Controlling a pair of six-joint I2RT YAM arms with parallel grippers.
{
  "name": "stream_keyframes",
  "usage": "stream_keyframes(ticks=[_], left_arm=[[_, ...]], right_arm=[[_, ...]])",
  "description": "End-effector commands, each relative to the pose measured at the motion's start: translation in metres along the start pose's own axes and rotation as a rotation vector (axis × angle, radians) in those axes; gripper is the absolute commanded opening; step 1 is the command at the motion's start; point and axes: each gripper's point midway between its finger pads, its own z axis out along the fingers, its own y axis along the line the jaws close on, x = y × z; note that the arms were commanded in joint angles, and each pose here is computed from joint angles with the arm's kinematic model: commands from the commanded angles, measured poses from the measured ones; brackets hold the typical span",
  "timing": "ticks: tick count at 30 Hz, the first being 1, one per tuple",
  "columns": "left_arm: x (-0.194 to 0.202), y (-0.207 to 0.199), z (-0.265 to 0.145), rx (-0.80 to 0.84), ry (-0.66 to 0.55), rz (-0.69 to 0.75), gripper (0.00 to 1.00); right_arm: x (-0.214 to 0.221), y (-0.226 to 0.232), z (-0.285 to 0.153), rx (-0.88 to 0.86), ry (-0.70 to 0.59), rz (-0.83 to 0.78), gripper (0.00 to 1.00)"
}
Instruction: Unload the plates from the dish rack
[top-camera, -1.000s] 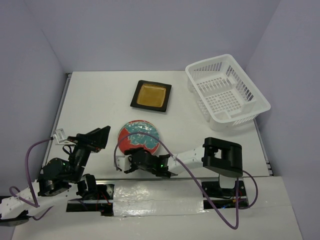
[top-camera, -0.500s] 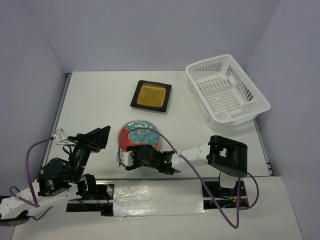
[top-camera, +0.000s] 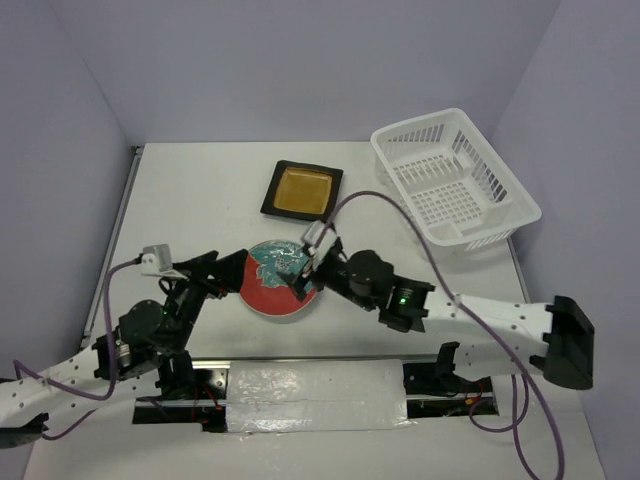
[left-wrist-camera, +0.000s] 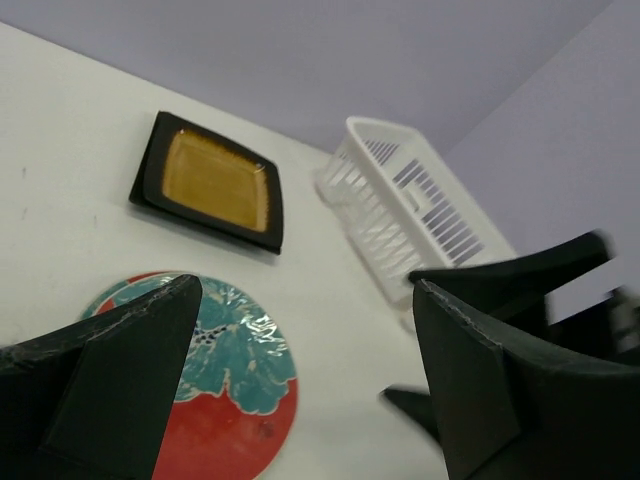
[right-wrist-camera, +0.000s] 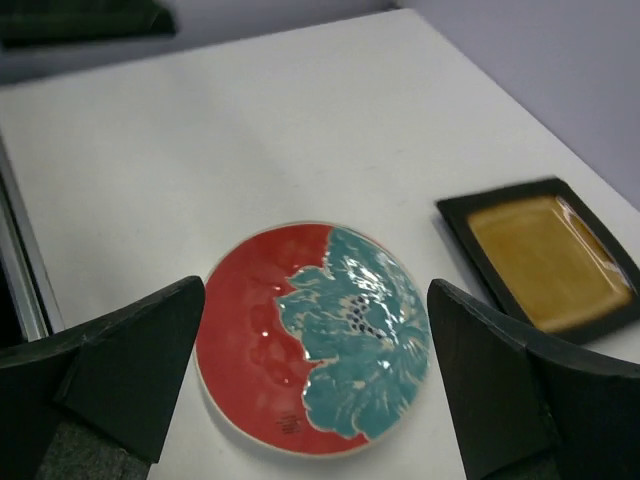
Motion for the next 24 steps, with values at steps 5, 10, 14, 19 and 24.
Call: stream_keyframes(ticks=[5,10,14,19,24], left_arm=[[0.012,-0.039,0.02,0.058,0.071,0.158,0.99],[0.028,-0.066,0.022,0.193,0.116,0.223,1.0],[0.043,-0.078,0.025,0.245,0.16,0.276,1.0],[0.068,-0.092,0.032,0.284,0.244,0.362,0.98],[0.074,-0.096,0.035,0.293,0.264,0.384,0.98]], right_arm=[[-0.016,-0.08,-0.104,0.43,-0.024,0.468,1.0],[-0.028,-0.111,-0.153,0.587,-0.12,0.619,1.0],[-0.02,-0.13,-0.175,0.732,-0.134,0.68,1.0],[-0.02,-0.131,-0.175,0.747,-0.094,0.666,1.0],[-0.004,-0.135,-0.181,0.808,-0.037,0.645,1.0]])
